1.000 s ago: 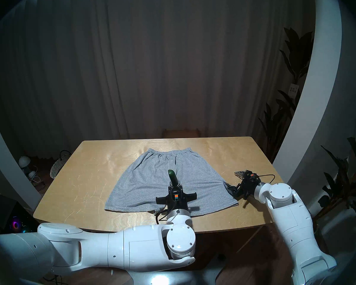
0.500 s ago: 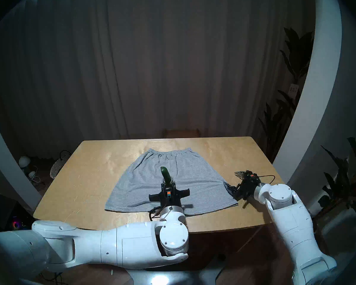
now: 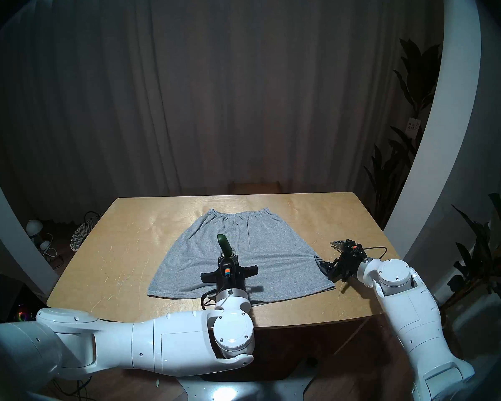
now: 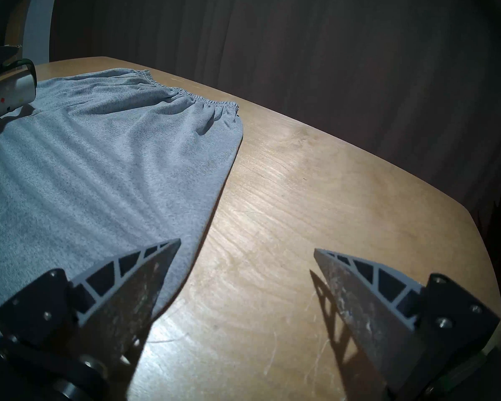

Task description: Remove lint and debris from pants with a lint roller

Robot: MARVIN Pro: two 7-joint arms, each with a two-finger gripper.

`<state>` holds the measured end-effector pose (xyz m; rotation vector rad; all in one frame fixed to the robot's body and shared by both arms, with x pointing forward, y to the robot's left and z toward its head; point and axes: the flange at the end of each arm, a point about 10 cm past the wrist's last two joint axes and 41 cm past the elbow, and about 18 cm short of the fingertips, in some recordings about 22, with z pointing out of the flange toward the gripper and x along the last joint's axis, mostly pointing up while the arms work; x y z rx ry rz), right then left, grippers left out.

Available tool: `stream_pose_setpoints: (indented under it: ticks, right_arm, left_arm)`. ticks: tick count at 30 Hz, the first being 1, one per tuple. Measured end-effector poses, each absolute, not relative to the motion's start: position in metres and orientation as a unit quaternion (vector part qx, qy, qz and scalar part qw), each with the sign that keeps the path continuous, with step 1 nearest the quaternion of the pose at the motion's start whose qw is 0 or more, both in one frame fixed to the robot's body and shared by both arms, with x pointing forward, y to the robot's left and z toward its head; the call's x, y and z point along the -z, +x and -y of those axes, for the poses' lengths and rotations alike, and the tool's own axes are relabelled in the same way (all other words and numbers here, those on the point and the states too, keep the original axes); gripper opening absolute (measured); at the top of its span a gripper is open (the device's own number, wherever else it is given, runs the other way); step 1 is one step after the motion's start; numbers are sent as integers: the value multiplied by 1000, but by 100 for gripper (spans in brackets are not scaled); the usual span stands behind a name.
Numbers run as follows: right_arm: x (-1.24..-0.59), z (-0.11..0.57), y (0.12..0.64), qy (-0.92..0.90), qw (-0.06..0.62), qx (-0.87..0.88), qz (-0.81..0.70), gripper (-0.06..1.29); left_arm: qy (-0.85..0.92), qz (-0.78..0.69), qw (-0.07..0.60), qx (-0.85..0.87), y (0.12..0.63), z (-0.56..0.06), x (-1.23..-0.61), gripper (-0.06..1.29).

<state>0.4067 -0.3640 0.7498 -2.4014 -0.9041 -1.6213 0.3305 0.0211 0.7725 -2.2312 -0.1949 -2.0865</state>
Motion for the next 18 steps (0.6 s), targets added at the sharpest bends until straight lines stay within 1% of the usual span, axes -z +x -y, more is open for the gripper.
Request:
stream_pose_setpoints:
  ticks: [18]
  right_arm:
    - [-750, 362, 407, -789, 48, 534, 300, 122]
  left_arm:
    - [-722, 74, 45, 686, 319, -46, -794, 6]
